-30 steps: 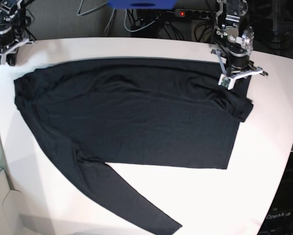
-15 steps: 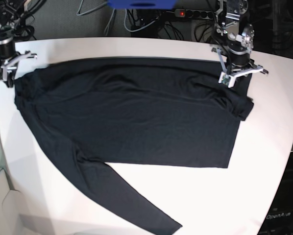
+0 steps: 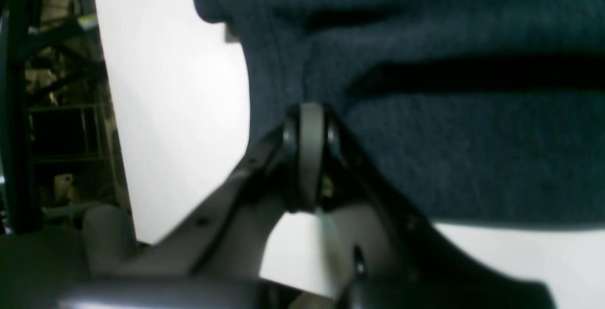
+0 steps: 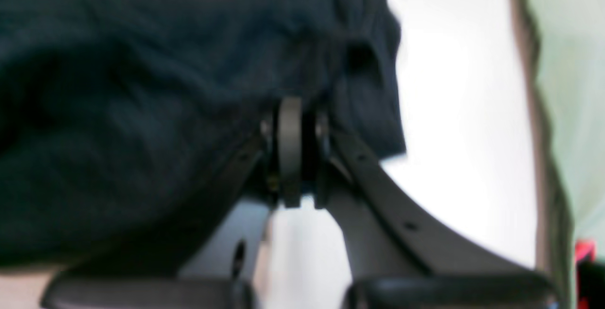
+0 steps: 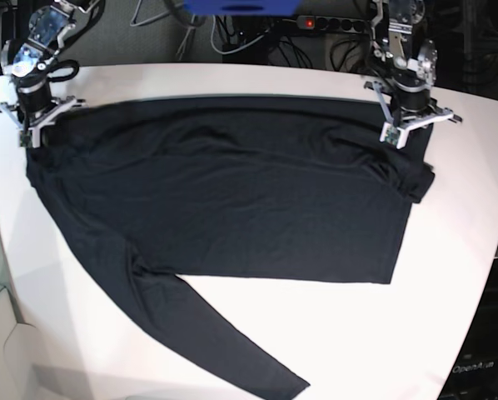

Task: Fold the T-shirt properly
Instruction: 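Pull the shirt edge further and hold it taut with both grippers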

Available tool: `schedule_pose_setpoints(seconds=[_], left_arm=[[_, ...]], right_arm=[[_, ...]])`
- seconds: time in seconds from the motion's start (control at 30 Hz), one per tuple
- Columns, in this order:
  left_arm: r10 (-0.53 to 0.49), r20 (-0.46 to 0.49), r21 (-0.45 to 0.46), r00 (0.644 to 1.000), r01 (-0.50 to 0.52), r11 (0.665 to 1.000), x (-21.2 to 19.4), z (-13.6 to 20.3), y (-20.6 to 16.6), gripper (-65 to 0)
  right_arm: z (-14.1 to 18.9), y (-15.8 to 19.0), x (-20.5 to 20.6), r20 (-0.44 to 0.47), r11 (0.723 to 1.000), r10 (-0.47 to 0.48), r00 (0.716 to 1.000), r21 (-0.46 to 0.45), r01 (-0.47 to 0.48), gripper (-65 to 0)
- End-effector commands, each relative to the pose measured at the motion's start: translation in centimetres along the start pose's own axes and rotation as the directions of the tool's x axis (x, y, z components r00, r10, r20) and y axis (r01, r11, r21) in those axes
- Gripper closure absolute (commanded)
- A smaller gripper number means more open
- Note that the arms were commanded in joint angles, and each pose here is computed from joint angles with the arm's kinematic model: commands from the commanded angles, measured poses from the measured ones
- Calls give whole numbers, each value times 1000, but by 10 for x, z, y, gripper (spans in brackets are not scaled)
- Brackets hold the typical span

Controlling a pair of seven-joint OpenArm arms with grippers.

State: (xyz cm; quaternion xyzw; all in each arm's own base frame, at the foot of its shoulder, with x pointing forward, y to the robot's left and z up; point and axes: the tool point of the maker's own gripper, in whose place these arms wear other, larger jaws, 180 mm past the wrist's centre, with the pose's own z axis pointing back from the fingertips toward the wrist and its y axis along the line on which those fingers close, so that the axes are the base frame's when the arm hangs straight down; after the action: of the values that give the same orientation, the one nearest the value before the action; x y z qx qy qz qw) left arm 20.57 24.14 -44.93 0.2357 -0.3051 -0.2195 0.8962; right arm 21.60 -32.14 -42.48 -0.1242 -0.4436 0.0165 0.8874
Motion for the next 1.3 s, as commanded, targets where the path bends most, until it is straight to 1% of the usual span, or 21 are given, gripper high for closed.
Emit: schedule_pose_setpoints(seconds=[0.0,0.17,0.27,0.4,0.47,0.63,0.8,0.97,1.07,1.17,1.27], left_arm=[[-28,-178,-116,984,7,993,-47,7,-28,0],[-28,-181,-119,983,7,993,-48,9,-30,0],[-30,-185,-122,982,8,992,-51,11,-31,0],[-35,-188,-125,982,11,992,-54,15,-32,0],[-35,-186,-124,982,12,992,-54,17,-32,0],[-41,-195,-135,980,15,991,-61,27,-37,0],[-31,-195,-138,980,4,990,-61,30,-41,0],[-29,-193,-137,981,2,991,-59,29,-40,0],[-28,-188,-133,982,2,991,-57,29,-39,0],[-25,-186,-132,982,0,991,-56,28,-39,0],[-13,-164,-118,986,-6,993,-44,23,-34,0]], right_arm=[[4,-13,2,12,1000,7,1000,-31,-7,-18],[12,-28,-21,-28,997,-40,999,-72,38,-18],[21,-35,-30,-47,995,-43,998,-92,38,-18],[30,-32,-45,-80,995,-45,996,-88,38,-17],[35,-26,-53,-84,994,-76,994,-82,69,-17],[44,-12,-56,-35,993,-107,994,-63,104,-17],[46,-8,-49,21,990,-121,992,-64,122,-17],[46,-10,-39,78,990,-119,990,-67,124,-17],[46,-12,-33,91,990,-112,989,-72,119,-17],[49,-17,-20,135,989,-115,984,-82,127,-17],[51,-21,-7,173,988,-109,979,-90,126,-17]])
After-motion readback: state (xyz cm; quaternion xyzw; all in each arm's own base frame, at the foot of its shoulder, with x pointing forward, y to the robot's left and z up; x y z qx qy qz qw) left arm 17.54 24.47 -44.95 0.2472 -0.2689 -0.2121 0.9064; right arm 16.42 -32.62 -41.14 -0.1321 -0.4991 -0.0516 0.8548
